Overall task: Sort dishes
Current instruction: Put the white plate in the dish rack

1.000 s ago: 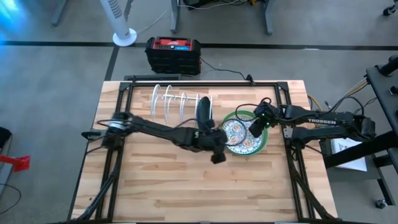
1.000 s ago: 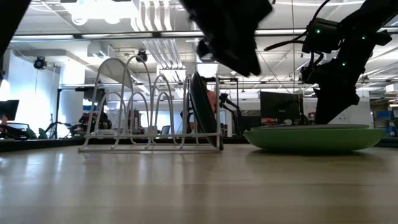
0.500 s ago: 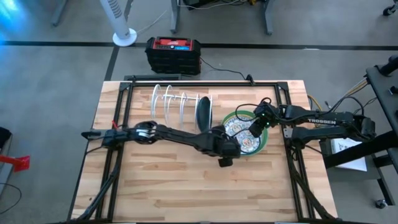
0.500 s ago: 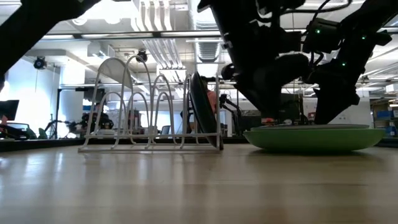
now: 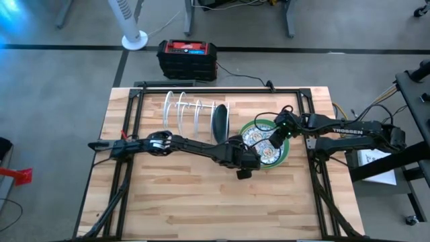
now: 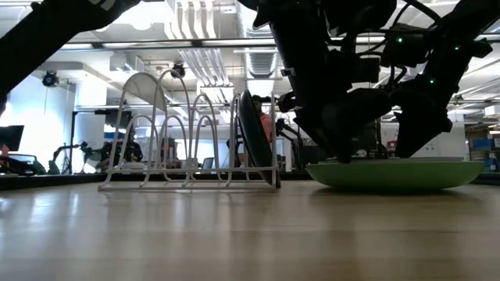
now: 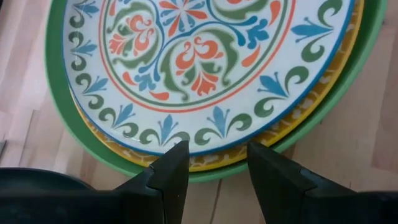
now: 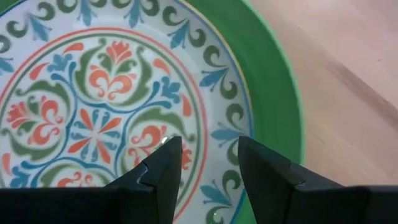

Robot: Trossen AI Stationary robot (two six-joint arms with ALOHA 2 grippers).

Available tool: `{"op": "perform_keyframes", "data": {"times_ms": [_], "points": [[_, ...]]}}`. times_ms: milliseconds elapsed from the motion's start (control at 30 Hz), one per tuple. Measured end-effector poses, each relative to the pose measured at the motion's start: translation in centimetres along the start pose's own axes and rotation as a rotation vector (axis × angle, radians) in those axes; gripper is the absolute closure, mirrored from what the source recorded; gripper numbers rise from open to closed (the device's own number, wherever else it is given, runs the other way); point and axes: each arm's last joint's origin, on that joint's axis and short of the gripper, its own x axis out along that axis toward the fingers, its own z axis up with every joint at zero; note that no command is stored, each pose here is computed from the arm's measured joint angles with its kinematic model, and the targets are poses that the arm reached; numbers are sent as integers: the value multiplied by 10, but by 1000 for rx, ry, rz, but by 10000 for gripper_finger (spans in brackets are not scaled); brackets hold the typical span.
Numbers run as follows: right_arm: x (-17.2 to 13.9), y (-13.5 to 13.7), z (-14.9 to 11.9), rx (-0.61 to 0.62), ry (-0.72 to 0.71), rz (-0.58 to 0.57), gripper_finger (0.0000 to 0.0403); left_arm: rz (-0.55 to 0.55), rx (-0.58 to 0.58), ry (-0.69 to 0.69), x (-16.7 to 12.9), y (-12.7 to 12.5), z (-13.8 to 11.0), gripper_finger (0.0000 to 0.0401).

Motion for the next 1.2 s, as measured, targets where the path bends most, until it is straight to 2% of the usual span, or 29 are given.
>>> {"op": "perform_keyframes", "data": {"times_ms": [133, 267, 433, 567, 1200], "points": [[-2, -2, 2, 5, -32, -78, 243, 0, -2, -1, 1, 1, 0, 248], [-1, -3, 1, 13, -26, -96, 230, 0, -6, -2, 1, 2, 1, 248], [3, -1, 0, 13, 18, -45, 219, -2, -20, -15, 4, 6, 3, 248], [7, 0, 0, 10, 45, -47, 218, -3, -26, -15, 7, 7, 2, 248], [4, 2, 1, 9, 33, 28, 236, -4, -88, -27, 16, 6, -3, 248]]}}
